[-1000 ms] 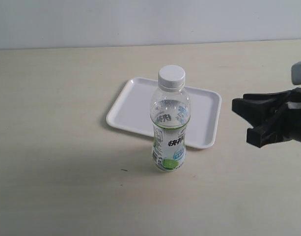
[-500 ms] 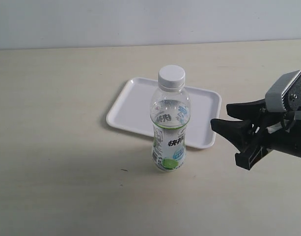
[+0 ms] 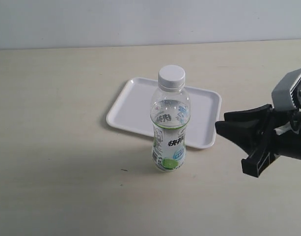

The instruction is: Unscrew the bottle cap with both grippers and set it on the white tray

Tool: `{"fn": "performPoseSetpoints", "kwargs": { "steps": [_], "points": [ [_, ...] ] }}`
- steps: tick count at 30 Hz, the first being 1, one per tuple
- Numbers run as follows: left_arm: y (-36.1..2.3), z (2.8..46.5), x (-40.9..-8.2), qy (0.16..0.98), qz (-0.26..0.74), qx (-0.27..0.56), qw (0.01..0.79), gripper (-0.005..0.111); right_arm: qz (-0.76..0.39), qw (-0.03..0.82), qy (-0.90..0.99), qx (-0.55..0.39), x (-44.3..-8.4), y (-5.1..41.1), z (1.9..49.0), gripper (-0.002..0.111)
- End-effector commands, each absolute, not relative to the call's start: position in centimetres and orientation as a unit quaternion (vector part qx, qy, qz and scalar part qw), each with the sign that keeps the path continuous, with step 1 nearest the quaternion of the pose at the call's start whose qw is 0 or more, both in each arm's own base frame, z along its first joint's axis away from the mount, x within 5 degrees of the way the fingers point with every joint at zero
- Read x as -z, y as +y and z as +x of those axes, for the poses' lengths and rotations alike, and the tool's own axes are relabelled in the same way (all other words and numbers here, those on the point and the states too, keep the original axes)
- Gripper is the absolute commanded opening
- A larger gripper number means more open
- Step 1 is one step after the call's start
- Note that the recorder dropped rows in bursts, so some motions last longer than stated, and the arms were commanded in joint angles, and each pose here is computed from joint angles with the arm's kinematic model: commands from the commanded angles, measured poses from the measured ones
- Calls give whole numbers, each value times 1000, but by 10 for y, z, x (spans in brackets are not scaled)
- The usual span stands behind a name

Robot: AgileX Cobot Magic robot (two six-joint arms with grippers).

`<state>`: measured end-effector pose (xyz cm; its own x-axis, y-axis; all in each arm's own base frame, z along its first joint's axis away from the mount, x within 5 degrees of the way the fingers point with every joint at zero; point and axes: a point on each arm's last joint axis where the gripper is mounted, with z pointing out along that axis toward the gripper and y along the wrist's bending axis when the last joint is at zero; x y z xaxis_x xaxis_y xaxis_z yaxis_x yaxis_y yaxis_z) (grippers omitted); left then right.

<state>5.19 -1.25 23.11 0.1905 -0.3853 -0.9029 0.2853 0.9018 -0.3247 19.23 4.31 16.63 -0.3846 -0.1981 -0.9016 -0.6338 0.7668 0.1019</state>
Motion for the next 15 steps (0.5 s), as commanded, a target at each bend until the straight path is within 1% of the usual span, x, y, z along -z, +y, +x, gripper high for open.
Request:
{"fn": "performPoseSetpoints", "kwargs": {
  "steps": [1, 8, 15],
  "points": [
    [-13, 51, -231, 597, -39, 220, 771, 0, -249, 485, 804, -238, -160, 44, 196, 73],
    [-13, 51, -231, 597, -39, 220, 771, 0, -315, 483, 776, -256, -134, 50, 201, 73],
    [-13, 51, -231, 597, -39, 220, 771, 0, -338, 490, 751, -285, -111, 55, 204, 73]
  ]
}}
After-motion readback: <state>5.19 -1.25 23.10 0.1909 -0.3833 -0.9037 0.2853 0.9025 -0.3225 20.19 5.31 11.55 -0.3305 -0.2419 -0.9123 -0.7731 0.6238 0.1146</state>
